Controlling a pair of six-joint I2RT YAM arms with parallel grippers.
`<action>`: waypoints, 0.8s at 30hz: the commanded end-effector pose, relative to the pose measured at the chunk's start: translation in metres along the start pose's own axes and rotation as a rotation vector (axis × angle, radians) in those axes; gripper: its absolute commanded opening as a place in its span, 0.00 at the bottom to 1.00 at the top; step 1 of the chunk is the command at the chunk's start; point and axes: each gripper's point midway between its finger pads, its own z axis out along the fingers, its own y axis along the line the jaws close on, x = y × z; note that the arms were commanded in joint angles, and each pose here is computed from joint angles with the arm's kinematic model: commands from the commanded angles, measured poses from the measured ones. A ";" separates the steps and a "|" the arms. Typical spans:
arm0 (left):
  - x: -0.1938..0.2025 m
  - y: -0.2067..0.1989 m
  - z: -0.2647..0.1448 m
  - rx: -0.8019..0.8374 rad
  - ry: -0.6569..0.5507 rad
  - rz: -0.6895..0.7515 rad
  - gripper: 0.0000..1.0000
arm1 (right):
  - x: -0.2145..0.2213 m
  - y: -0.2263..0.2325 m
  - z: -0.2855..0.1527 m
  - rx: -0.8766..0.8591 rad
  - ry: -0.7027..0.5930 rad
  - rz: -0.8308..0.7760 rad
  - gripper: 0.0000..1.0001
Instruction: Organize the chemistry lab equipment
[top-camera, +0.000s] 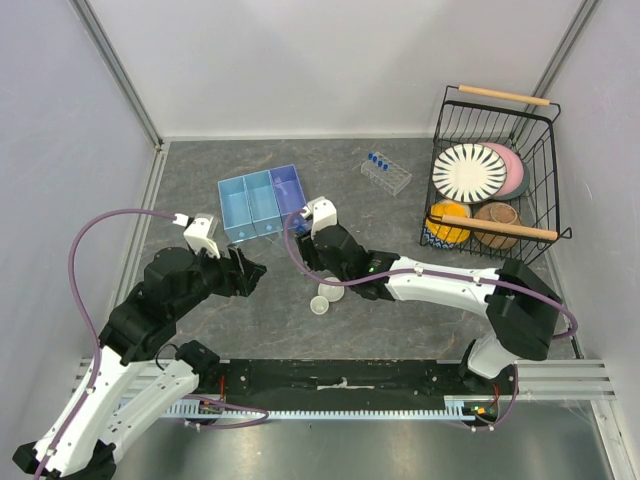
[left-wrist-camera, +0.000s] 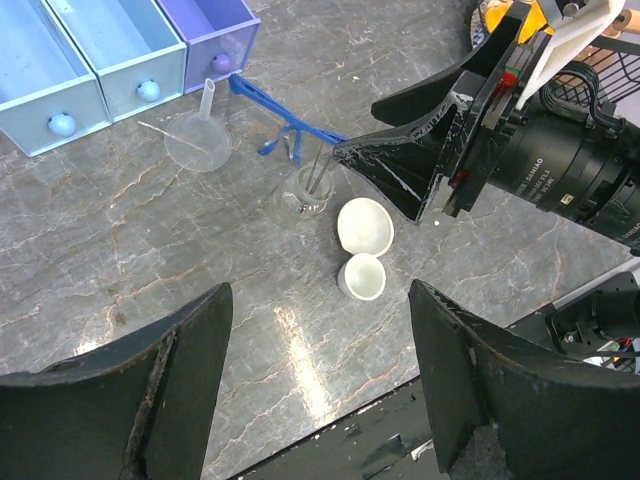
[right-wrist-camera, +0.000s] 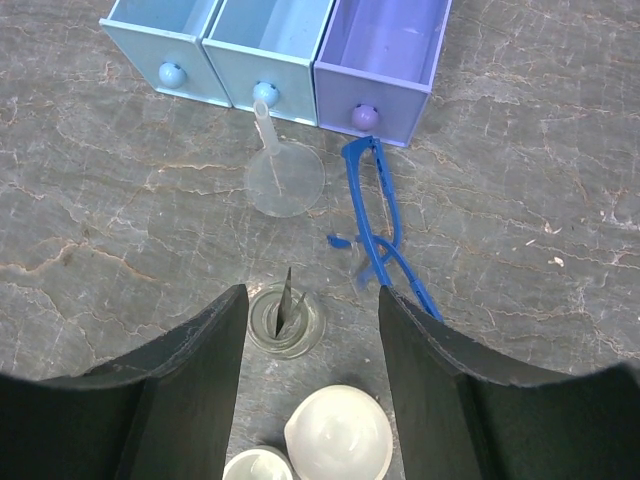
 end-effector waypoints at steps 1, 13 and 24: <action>-0.010 -0.003 0.004 0.014 -0.038 0.041 0.78 | -0.004 0.005 0.004 -0.014 -0.025 0.014 0.62; -0.009 -0.002 0.003 0.011 -0.034 0.040 0.77 | 0.012 0.017 0.020 -0.048 0.001 0.032 0.59; -0.007 0.002 0.003 -0.004 -0.028 0.048 0.77 | 0.017 0.020 0.030 -0.040 0.011 0.029 0.40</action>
